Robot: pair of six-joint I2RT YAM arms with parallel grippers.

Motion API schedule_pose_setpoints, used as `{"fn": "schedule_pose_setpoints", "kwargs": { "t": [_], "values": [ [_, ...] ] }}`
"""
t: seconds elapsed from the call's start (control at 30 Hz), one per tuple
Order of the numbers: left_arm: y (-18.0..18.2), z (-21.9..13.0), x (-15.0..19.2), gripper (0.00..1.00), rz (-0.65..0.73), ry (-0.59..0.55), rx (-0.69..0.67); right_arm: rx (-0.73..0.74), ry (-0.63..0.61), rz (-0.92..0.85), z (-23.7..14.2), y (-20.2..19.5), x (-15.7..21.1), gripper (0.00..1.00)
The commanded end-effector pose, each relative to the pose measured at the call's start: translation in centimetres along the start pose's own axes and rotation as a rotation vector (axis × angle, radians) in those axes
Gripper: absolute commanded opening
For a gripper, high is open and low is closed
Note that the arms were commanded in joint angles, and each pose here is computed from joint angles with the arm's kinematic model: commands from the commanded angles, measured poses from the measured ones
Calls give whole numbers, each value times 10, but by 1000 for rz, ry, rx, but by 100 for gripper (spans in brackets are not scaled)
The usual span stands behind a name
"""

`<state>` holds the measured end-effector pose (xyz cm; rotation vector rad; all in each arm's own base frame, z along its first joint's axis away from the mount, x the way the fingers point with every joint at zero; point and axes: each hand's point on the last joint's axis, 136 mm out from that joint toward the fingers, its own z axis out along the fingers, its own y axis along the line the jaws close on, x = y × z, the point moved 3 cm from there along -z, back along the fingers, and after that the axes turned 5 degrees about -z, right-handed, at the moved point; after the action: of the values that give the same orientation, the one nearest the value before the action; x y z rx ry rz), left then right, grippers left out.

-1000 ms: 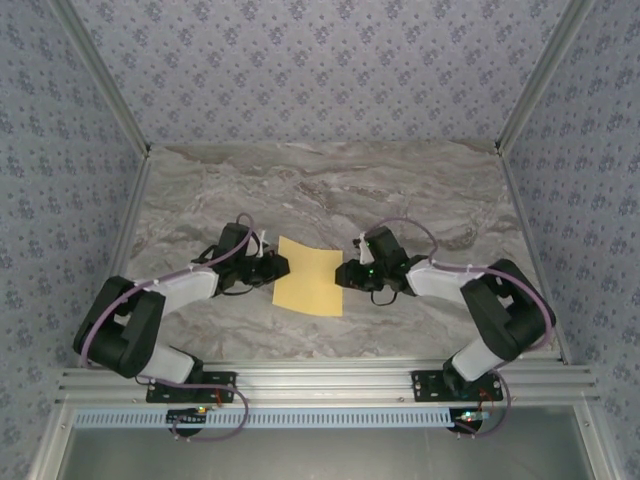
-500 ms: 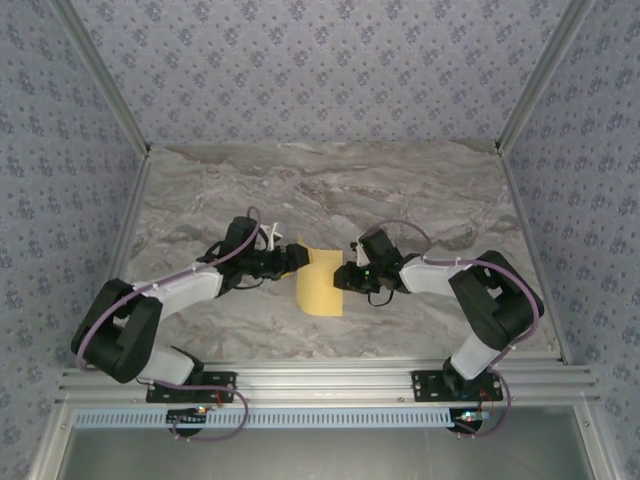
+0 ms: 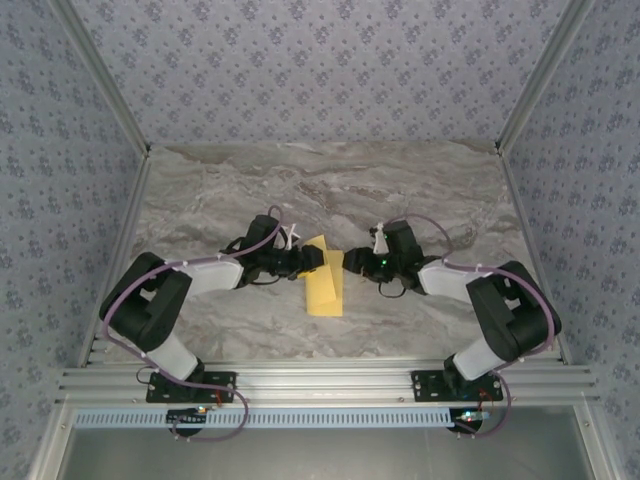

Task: Fold a paper plane with a square sheet of paper (fold left side to right side)
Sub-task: First fold in half a square sheet of paper at the center of the table.

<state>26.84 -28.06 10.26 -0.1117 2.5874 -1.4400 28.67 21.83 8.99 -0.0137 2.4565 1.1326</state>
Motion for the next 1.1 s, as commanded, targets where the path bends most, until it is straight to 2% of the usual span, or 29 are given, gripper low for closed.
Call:
{"fn": "schedule_pose_setpoints", "kwargs": {
  "t": [0.0,0.17,0.37,0.5,0.63,0.7,0.77,0.87,0.93,1.07],
  "values": [
    [-11,3,-6,53,37,-18,22,-155,-59,11,-7,28,-18,58],
    [-6,6,-3,43,32,-14,7,-225,-36,29,3,40,-24,59],
    [-4,8,-1,38,36,-7,-2,-247,47,51,27,43,-18,56],
    [-4,8,0,36,36,-6,-4,-231,88,61,37,40,-11,43],
    [-6,6,-1,36,41,-12,-3,-188,127,67,40,31,-3,19],
    [-8,4,-2,38,46,-20,-7,-153,139,61,39,25,0,9],
    [-8,-1,-3,42,53,-38,-37,-107,145,57,37,18,2,4],
    [0,-10,-5,48,57,-72,-130,-28,152,33,33,7,5,4],
    [9,-17,-6,55,51,-94,-212,8,160,19,32,2,7,4],
    [27,-19,-3,60,23,-86,-321,37,167,16,34,-4,9,5]
  ]
}}
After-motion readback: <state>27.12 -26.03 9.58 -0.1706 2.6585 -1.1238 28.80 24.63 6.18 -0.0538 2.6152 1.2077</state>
